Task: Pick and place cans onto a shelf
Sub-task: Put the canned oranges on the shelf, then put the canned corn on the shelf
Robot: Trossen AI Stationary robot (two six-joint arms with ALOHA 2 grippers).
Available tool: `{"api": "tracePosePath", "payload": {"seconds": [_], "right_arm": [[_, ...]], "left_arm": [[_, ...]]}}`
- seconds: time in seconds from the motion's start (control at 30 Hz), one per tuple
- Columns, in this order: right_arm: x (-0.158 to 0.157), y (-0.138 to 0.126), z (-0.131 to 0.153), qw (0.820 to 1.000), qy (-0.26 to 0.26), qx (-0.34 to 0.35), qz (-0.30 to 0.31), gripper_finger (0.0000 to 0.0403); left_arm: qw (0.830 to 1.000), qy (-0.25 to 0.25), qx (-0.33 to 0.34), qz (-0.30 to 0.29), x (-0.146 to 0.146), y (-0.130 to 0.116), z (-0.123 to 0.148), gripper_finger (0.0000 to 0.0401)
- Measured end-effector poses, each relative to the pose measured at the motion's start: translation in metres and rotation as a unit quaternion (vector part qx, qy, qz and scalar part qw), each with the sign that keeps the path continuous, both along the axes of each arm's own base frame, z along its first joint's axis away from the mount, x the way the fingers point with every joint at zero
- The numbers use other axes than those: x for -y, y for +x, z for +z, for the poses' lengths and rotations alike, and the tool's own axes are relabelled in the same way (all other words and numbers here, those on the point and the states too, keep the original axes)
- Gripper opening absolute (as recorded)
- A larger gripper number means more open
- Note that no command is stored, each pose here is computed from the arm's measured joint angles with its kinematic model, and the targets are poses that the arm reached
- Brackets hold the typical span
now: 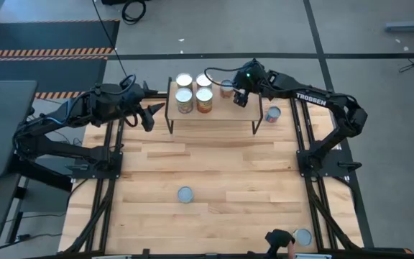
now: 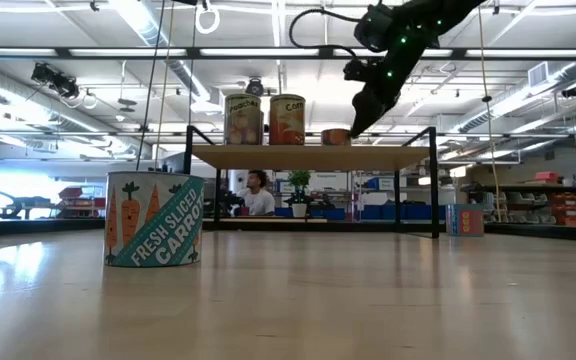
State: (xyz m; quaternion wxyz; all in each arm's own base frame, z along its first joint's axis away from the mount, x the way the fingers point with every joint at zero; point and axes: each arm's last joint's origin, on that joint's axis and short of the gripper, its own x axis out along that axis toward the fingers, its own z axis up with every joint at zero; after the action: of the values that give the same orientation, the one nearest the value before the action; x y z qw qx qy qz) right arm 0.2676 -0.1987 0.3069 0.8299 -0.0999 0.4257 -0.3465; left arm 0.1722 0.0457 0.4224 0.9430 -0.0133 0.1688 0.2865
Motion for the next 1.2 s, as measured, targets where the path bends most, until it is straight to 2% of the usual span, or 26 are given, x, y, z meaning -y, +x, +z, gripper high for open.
{"api": "tracePosePath", "payload": {"seconds": [0.13,0.33,0.57,0.87,1.0,1.1,1.2], "right_arm": [[0.009,-0.004,0.0,1.0,-0.003,0.006,-0.014,0.0362],[0.014,0.004,-0.006,0.999,0.008,0.033,0.005,0.0361],[0.013,0.007,-0.013,1.0,0.019,0.019,-0.001,0.0361],[-0.017,0.004,-0.001,0.995,0.084,0.045,0.034,0.0361],[-0.031,-0.015,0.031,0.984,0.11,0.135,0.042,0.0356],[-0.038,-0.04,0.053,0.981,0.095,0.168,0.023,0.0351],[-0.045,-0.071,0.062,0.977,0.076,0.198,-0.013,0.0348]], "left_arm": [[1.0,-0.001,0.003,0.001,0.0,0.0,0.0,0.0243],[1.0,0.003,0.008,-0.001,0.0,0.001,0.002,0.0243],[1.0,0.003,0.008,-0.001,0.0,0.001,0.002,0.0243],[1.0,0.003,0.008,-0.001,0.0,0.001,0.002,0.0243],[1.0,0.004,0.014,-0.002,0.0,0.001,0.003,0.0243],[0.999,-0.001,0.024,-0.021,0.001,0.001,0.004,0.0243],[0.999,0.0,0.039,-0.03,0.001,0.004,0.007,0.0243]]}}
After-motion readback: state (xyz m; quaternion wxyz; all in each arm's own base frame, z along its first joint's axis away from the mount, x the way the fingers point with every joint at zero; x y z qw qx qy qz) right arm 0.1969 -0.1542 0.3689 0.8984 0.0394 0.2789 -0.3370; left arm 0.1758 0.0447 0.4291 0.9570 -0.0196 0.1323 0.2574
